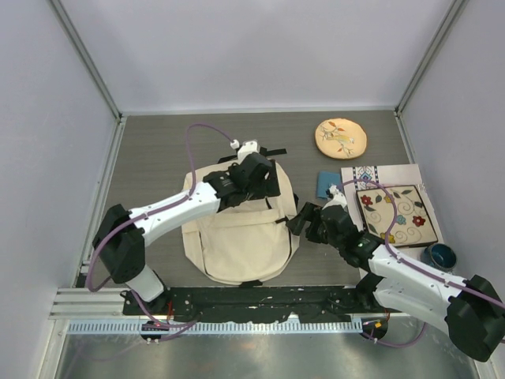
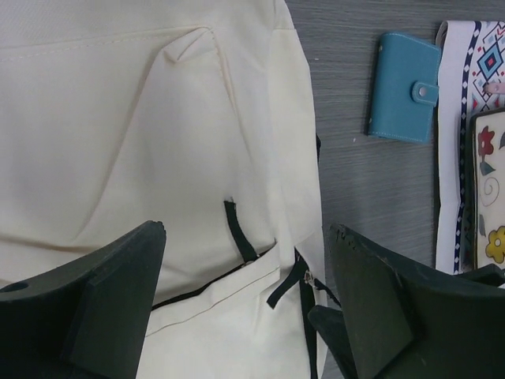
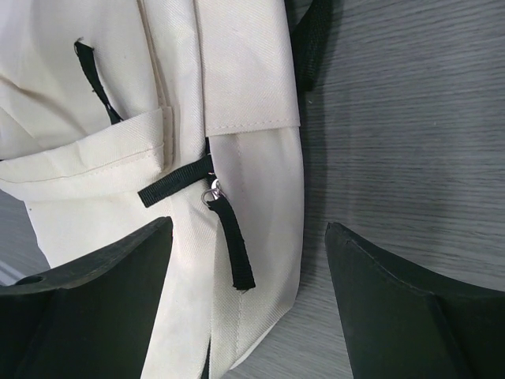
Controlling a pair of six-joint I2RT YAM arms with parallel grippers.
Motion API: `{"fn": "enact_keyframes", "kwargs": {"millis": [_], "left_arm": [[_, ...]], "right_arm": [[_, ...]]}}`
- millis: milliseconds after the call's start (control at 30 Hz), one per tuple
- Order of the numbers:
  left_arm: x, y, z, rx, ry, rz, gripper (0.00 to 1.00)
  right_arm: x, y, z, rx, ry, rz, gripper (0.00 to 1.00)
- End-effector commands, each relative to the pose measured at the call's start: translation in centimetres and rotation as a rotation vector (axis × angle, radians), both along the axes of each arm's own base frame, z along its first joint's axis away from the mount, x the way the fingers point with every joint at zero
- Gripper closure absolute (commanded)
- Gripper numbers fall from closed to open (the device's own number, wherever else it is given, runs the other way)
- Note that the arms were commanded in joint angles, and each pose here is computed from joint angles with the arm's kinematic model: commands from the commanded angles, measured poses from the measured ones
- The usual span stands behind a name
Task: Pack the student bag
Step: Unzip the student bag at the center of the board.
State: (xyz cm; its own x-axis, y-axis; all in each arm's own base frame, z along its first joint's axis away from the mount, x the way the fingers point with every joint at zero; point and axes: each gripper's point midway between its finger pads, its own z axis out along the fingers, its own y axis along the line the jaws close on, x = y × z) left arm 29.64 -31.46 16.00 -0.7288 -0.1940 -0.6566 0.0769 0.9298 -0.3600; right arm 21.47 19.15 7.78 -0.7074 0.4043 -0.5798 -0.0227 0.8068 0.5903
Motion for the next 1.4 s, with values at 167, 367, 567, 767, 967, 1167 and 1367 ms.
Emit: {"fn": "enact_keyframes", "kwargs": {"millis": [167, 367, 567, 767, 967, 1167, 1367], "left_arm": [[-0.2, -2.6, -2.2, 0.071, 0.084, -0.017, 0.19], [-0.4, -2.9, -4.4, 0.111, 0.133, -0.018, 0.27], [-0.3, -2.9, -5.4, 0.139, 0.15, -0.005, 0.42], [-0.3, -2.8, -5.5, 0.14, 0.149, -0.004, 0.55], [-0.4, -2.9, -6.2, 0.147, 0.163, -0.007, 0.66], [-0.5, -2.7, -6.7, 0.167, 0.17, -0.013, 0.84], [-0.5, -2.5, -6.4, 0.169, 0.162, -0.016, 1.0]], "right_arm": [[0.2, 0.1, 0.8, 0.042, -0.029, -0.013, 0.17], [0.1, -0.2, 1.1, 0.038, -0.041, -0.018, 0.17], [0.1, -0.6, 1.0, 0.03, -0.044, -0.029, 0.17], [0.0, -0.8, 0.8, 0.022, -0.043, -0.035, 0.17], [0.2, -0.8, 1.0, 0.019, -0.048, -0.037, 0.17], [0.3, -0.9, 1.0, 0.014, -0.05, -0.041, 0.17], [0.6, -0.7, 1.8, 0.029, -0.065, -0.051, 0.17]]}}
